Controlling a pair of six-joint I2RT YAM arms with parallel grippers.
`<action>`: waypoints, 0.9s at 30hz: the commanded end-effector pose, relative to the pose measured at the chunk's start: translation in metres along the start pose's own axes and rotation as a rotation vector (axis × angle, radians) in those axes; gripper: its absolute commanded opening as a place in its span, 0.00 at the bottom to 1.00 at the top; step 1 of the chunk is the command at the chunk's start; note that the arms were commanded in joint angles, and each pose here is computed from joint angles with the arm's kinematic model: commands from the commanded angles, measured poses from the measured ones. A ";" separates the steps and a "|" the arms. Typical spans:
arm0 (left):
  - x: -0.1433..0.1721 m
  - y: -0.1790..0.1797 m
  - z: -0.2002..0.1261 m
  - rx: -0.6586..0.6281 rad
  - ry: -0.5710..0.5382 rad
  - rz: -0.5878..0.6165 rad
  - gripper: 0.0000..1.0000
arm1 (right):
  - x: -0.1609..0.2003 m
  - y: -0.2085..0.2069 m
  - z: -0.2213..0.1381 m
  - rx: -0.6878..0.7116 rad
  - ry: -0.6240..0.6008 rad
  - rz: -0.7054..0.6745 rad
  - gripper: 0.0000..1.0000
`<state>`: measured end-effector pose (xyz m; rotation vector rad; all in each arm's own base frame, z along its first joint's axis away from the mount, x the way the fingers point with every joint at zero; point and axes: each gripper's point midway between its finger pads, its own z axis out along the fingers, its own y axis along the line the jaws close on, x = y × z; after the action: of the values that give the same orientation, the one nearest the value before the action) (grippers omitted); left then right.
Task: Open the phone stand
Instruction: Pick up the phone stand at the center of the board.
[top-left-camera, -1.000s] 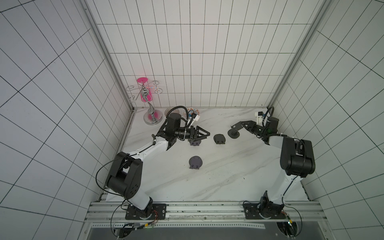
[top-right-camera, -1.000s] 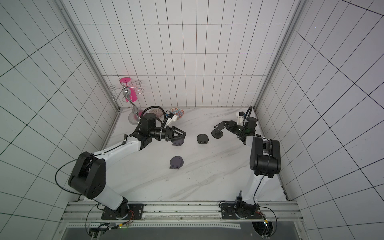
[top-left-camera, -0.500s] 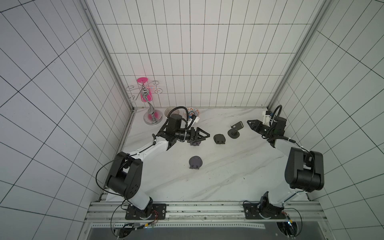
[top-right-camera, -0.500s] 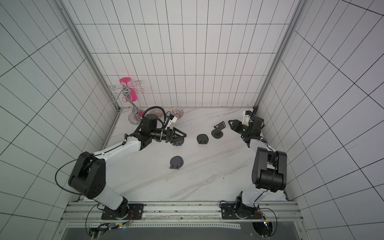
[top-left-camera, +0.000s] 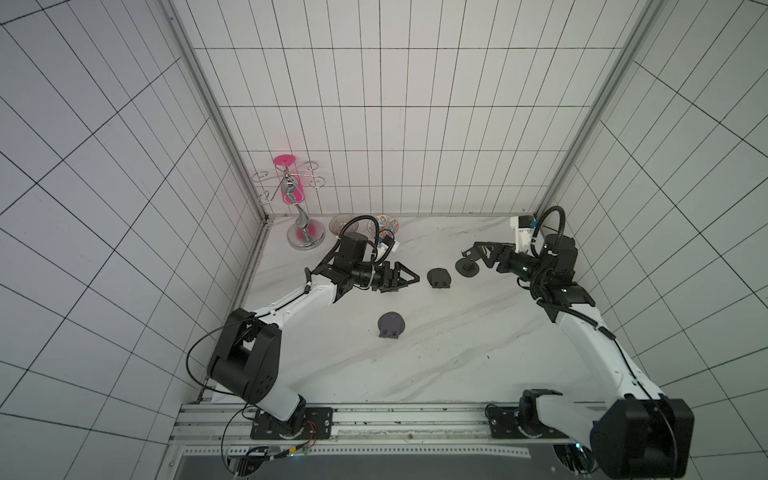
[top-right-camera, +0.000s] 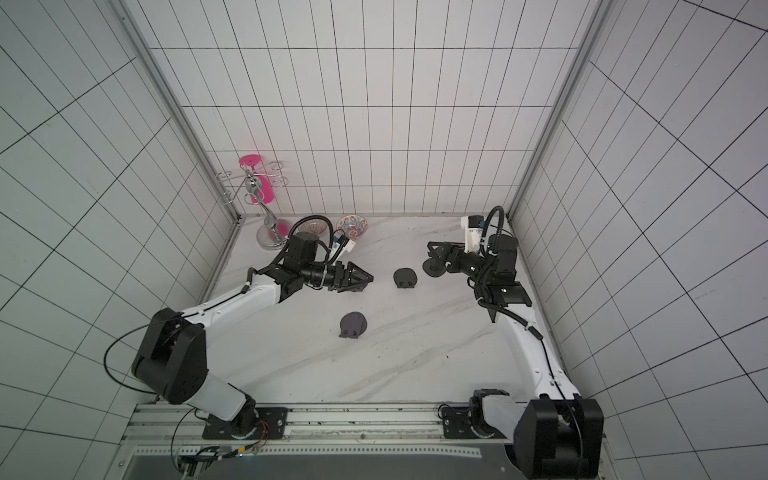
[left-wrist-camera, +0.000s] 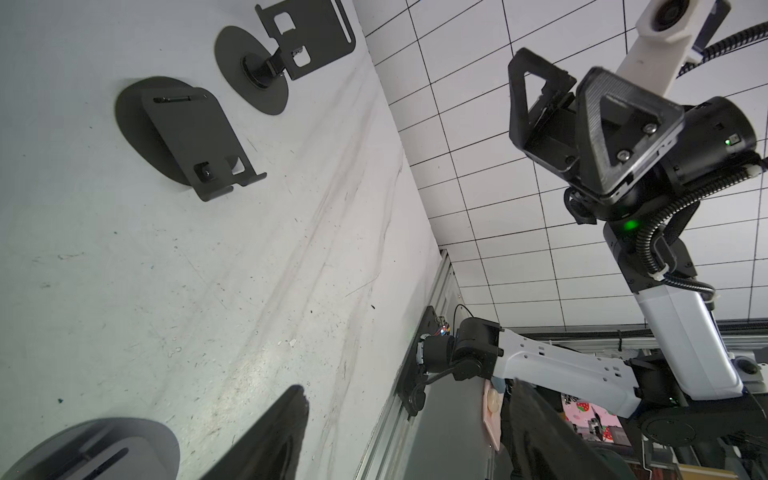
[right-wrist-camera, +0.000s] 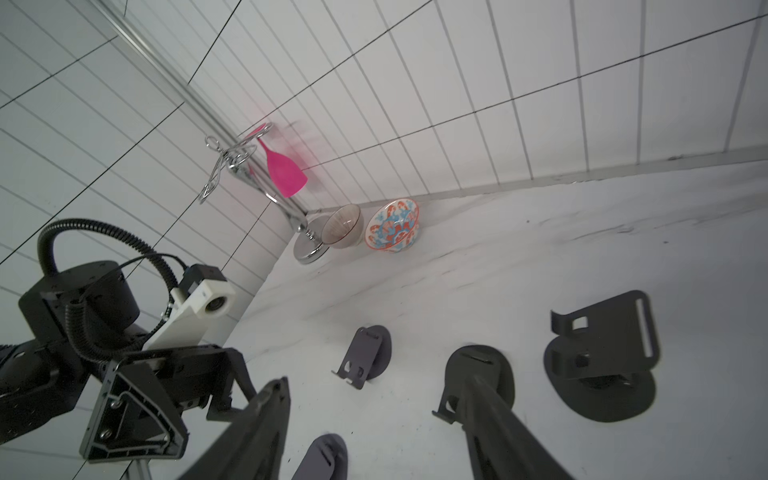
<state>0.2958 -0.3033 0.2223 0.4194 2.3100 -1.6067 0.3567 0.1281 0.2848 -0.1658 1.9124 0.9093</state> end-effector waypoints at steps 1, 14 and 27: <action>0.008 -0.002 -0.014 -0.069 -0.031 0.059 0.79 | 0.042 0.016 0.018 -0.049 0.155 0.037 0.68; 0.034 0.014 -0.025 -0.157 -0.035 0.082 0.87 | 0.121 -0.026 0.092 0.099 0.372 0.032 0.69; 0.025 0.019 -0.020 -0.145 -0.033 0.080 0.87 | 0.132 -0.094 0.149 0.299 0.436 0.017 0.71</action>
<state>0.2718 -0.2738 0.1967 0.4095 2.3742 -1.3907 0.4236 0.1966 0.0856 -0.1813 2.4536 0.6814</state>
